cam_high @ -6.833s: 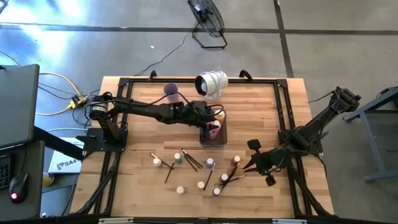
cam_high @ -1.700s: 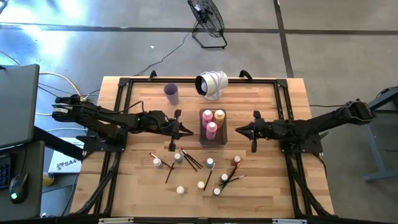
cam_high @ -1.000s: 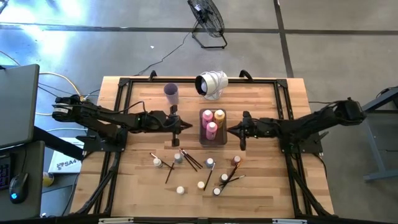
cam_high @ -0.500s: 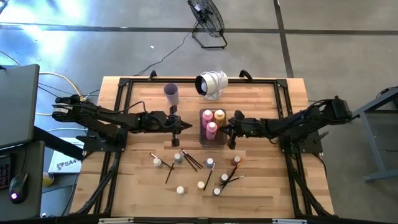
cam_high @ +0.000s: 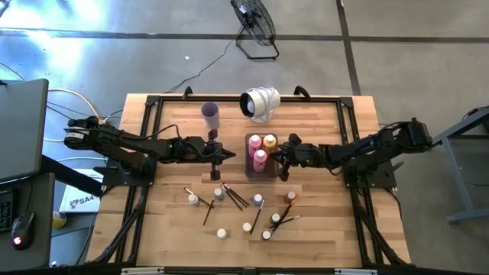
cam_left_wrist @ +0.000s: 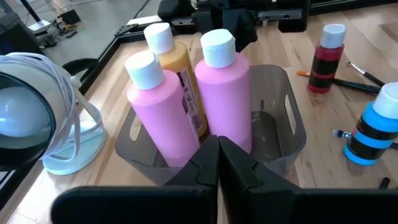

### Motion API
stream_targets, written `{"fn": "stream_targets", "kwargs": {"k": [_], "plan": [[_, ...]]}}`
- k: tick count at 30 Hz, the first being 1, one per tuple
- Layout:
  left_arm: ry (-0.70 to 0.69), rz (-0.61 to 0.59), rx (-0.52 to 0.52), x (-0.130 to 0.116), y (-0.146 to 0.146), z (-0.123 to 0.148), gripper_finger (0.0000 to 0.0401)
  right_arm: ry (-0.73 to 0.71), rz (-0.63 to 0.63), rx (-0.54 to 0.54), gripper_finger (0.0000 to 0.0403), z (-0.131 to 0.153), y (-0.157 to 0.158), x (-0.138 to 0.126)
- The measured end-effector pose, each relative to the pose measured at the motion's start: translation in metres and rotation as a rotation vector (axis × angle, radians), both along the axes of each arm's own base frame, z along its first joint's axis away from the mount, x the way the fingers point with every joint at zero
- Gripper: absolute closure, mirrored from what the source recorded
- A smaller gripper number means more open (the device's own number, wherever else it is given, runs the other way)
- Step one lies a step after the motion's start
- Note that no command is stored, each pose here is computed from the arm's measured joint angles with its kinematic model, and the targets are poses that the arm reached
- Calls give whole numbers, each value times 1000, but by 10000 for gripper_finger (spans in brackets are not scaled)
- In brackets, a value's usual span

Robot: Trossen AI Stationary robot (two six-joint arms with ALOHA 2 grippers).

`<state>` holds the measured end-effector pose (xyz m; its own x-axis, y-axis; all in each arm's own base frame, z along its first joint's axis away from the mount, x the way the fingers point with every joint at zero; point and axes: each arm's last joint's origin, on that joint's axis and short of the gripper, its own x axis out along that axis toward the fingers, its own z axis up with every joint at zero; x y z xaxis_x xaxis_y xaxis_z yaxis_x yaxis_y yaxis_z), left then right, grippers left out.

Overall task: Pick & Place Paint Supplies
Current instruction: Adjust the paint bottles

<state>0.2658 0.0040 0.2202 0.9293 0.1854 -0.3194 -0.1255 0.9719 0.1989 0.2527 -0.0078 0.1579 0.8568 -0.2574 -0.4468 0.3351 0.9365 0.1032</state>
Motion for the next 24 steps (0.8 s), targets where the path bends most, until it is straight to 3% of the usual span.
{"fn": "stream_targets", "kwargs": {"k": [24], "plan": [[-2, 6, -19, 0, 0, 0, 401, -23, -16, -31, 401, 3, -16, 1]]}}
